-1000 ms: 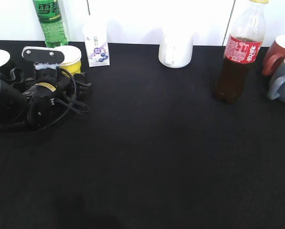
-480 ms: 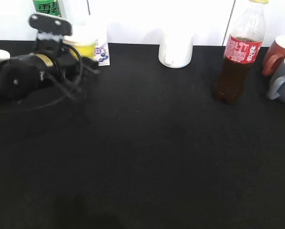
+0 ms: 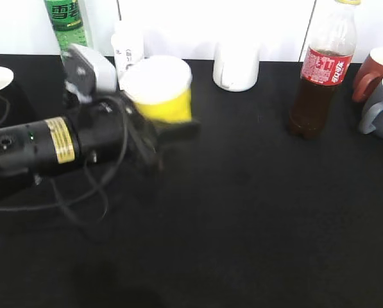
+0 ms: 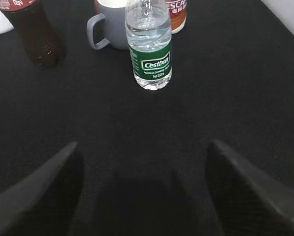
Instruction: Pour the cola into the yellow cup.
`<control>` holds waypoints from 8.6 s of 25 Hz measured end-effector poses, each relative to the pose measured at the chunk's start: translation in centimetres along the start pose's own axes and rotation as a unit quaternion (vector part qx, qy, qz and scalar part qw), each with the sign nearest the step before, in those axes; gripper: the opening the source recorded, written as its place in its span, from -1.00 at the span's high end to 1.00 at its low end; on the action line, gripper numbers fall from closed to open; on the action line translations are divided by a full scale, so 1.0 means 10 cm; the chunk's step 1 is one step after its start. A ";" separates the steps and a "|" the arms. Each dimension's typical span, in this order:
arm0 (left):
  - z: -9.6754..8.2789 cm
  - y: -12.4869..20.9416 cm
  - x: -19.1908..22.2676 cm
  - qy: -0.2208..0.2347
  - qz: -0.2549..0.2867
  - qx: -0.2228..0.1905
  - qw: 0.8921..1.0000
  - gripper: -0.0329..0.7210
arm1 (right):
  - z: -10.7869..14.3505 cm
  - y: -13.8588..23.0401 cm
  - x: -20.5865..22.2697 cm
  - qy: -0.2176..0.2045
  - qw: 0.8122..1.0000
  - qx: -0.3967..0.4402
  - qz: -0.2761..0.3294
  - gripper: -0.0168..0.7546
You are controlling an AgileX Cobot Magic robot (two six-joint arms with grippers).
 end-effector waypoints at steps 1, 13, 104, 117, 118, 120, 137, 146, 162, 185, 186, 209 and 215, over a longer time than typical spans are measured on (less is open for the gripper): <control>-0.04 0.01 0.00 0.017 0.003 0.013 1.000 -0.27 | 0.00 0.00 0.00 0.000 1.000 0.000 0.000 -0.56; 0.11 0.13 -0.08 0.004 0.042 0.022 0.999 -0.27 | 0.12 -0.05 -0.01 -0.044 0.999 0.020 -0.008 -0.56; -0.11 0.03 0.53 0.071 0.078 0.055 0.993 -0.27 | 1.40 -0.07 2.65 -0.066 0.691 -0.656 -0.297 -0.04; -0.14 0.05 0.53 0.086 0.081 0.070 0.991 -0.27 | 1.41 -0.08 2.64 -0.034 0.625 -0.717 -0.306 -0.04; -0.14 0.05 0.53 0.086 0.081 0.070 0.991 -0.27 | 1.41 -0.08 2.64 -0.033 0.623 -0.719 -0.306 -0.04; -0.14 0.05 0.53 0.086 0.081 0.070 0.991 -0.27 | 1.41 -0.08 2.64 -0.032 0.620 -0.722 -0.306 -0.04; -0.13 0.07 0.52 0.081 0.092 0.064 0.990 -0.27 | 1.39 -0.10 2.65 -0.020 0.617 -0.725 -0.306 -0.04; -0.15 0.03 0.53 0.088 0.075 0.062 0.991 -0.26 | 1.52 0.05 2.61 -0.186 0.781 -0.531 -0.270 -0.04; 0.72 0.35 0.23 -0.048 0.098 -0.013 0.994 -0.26 | 1.51 0.05 2.61 -0.281 0.934 -0.146 -0.165 -0.04; 1.43 1.16 -0.07 -0.232 0.104 -0.012 0.967 -0.69 | 1.52 0.04 2.61 -0.283 0.933 -0.143 -0.169 -0.04; 1.44 1.14 -0.07 -0.232 0.110 -0.013 0.966 -0.74 | 1.52 0.04 2.61 -0.282 0.933 -0.143 -0.169 -0.04; 0.78 0.21 -1.04 -0.273 0.089 0.005 0.958 -0.66 | 1.34 0.68 3.39 -0.188 0.980 -0.069 -0.018 -0.64; 0.73 0.29 -1.10 -0.274 0.147 -0.058 0.949 -0.66 | 1.15 0.74 3.09 -0.172 0.983 -0.066 0.017 -0.65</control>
Point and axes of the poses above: a point on each arm's last joint axis where the gripper is mounted, x pointing out along that axis toward the gripper, z along the wrist's bending axis when the last joint is at zero, y = z × x, the point moved 3 cm from there along x, pointing out along that axis toward the gripper, and after that the axes turned 14 degrees about x, right-handed, at the moved point
